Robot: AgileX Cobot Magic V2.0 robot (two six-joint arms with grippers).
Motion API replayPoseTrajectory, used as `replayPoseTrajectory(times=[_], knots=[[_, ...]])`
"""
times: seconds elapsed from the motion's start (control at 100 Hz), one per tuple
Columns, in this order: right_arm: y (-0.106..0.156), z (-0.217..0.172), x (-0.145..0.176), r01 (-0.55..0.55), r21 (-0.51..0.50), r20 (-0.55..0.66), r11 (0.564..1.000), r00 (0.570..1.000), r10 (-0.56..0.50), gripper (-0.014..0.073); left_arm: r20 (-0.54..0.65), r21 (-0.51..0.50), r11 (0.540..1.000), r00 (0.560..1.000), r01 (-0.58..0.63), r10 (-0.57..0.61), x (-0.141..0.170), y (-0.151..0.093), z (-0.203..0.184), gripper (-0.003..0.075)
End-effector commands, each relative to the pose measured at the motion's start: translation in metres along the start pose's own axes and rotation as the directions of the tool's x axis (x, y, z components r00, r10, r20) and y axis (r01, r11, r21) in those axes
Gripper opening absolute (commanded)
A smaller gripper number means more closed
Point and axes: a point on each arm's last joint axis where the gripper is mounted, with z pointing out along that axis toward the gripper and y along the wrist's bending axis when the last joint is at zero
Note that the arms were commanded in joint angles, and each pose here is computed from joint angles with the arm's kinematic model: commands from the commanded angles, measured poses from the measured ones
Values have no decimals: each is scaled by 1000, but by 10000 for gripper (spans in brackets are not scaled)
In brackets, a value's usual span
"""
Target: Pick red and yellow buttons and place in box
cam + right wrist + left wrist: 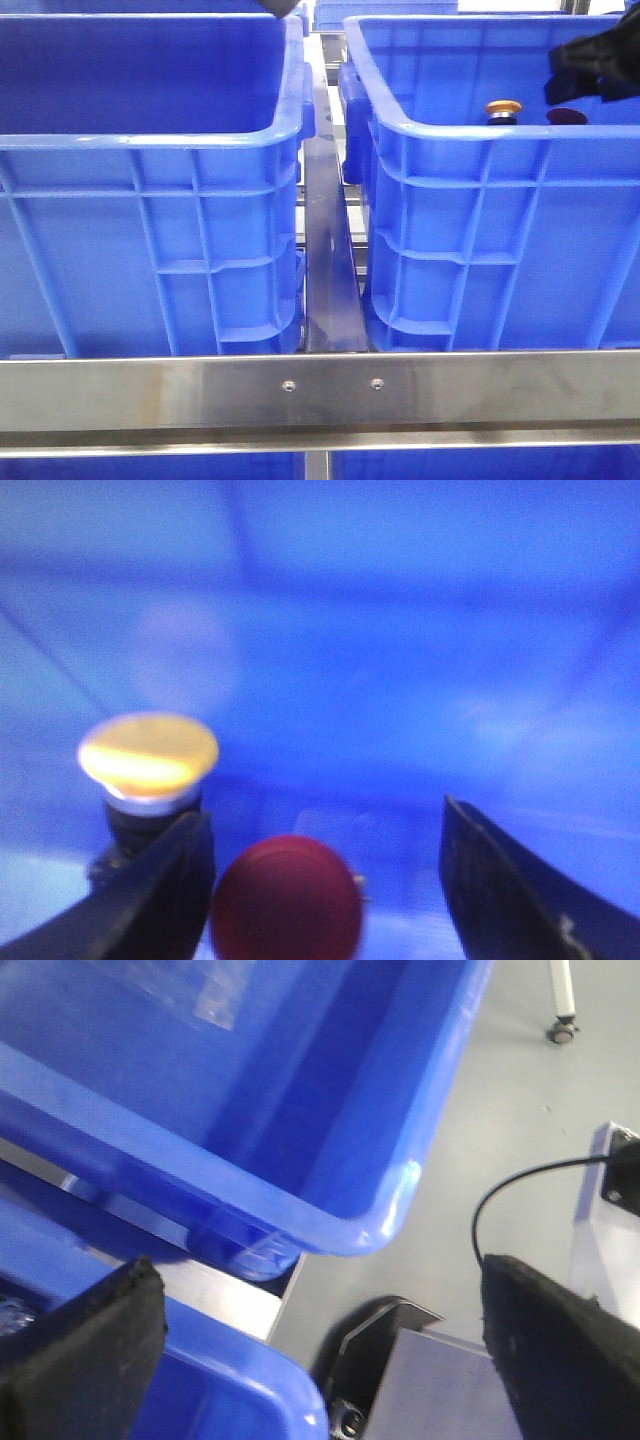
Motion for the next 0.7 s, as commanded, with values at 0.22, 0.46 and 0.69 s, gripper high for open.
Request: replayPoseTrajectory(times=[0.22,0.46,0.69], knots=[[13,-86,-24,-74,-4,159,997,985,74,324,150,-239,943,969,231,-199,-10,6,-34,393],[27,-152,-19,-66,-14,259,998,963,68,-76,204,-322,894,945,311,-255,10,8,-36,-19],[45,-209,-9,-18,-76,382,997,923,46,-68,325,-339,883,921,325,-215,47,-7,-47,-20]])
